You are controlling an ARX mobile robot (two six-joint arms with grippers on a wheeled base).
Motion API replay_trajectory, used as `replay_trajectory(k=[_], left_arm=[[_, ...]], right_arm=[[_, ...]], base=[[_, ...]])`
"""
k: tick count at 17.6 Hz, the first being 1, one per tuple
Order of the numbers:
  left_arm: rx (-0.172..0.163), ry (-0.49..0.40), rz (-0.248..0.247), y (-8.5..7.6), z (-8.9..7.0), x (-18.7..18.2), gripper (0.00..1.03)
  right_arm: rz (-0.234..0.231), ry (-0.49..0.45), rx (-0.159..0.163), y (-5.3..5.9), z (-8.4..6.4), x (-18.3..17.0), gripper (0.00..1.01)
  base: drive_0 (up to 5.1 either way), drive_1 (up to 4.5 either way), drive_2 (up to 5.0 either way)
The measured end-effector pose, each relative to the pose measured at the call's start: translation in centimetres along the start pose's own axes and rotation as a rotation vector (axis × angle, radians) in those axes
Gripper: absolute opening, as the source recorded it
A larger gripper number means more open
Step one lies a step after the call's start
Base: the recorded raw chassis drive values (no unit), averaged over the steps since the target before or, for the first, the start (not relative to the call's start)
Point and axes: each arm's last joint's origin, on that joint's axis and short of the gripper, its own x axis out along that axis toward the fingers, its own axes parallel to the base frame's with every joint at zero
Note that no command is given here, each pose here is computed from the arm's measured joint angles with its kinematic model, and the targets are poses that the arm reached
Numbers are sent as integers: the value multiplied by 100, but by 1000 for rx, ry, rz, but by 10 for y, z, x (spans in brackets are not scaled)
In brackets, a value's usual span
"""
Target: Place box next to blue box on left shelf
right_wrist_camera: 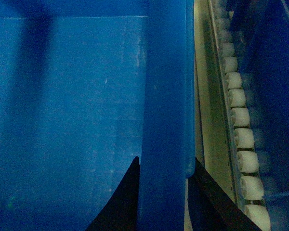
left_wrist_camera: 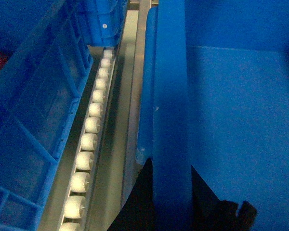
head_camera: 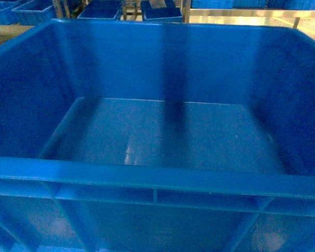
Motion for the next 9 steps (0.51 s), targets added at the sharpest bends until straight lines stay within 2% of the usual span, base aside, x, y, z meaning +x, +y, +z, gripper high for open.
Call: replay_trajectory(k=[2, 4, 7, 9], left_arm=[[-18, 114, -12, -5, -9, 31, 8], [-31, 156, -3, -8, -14, 35, 8], [-26, 222, 6, -10, -16, 39, 8], [-24, 231, 7, -11, -15, 39, 8]], right_arm=[[-20, 71, -6, -4, 4, 34, 19], [-25, 78, -27, -5, 6, 38, 19], [-30, 131, -34, -5, 1, 45, 19], [-27, 136, -34, -5, 1, 46, 19]], base=[[0, 0, 0], [0, 0, 0], [0, 0, 0], [0, 0, 0]])
